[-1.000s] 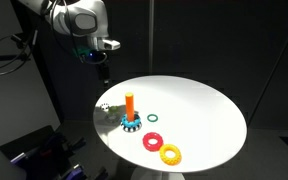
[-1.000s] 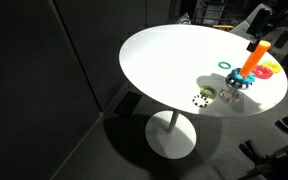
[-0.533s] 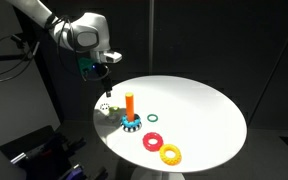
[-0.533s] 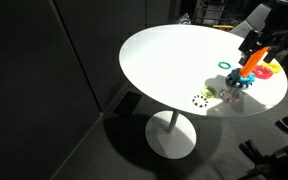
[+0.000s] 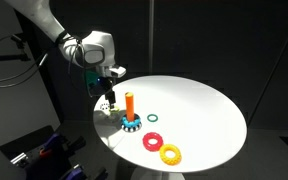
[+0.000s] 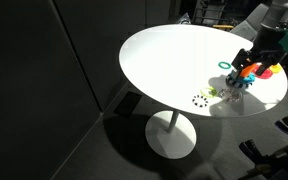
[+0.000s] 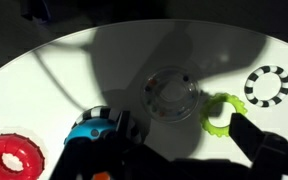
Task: Put the clear ring on the orange stand.
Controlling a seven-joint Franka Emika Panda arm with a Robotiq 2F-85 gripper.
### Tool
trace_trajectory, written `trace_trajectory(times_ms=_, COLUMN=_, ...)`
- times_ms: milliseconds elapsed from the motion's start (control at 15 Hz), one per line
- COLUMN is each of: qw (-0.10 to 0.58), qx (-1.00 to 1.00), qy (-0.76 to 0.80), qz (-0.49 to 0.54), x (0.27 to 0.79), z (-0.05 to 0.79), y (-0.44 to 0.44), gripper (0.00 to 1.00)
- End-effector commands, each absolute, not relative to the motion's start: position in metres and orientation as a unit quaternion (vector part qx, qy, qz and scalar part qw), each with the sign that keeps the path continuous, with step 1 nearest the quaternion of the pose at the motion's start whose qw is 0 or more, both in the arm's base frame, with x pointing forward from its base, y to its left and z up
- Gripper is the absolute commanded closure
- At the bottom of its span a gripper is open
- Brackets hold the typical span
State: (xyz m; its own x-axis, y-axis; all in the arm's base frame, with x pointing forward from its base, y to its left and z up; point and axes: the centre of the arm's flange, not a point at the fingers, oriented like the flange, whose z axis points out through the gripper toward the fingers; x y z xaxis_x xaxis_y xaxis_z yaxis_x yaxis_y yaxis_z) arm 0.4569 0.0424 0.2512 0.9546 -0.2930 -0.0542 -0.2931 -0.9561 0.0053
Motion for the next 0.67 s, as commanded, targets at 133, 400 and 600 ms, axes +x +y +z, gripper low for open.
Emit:
trace_trajectory(times_ms=133, qw=-0.017, qx=-0.99, qy=0.134, qz=0.03, x=0.472, z=0.216, y=0.034, gripper=0.0)
trace_trajectory(times_ms=400, qw=-0.025, qx=-0.992, qy=0.123, qz=0.03, x=0.473, z=0.195, y=0.031, gripper=0.0)
trace_trajectory(times_ms=600, qw=-0.026, qx=-0.992, qy=0.12, qz=0.03, x=0.474, z=0.183, y=0.034, gripper=0.0)
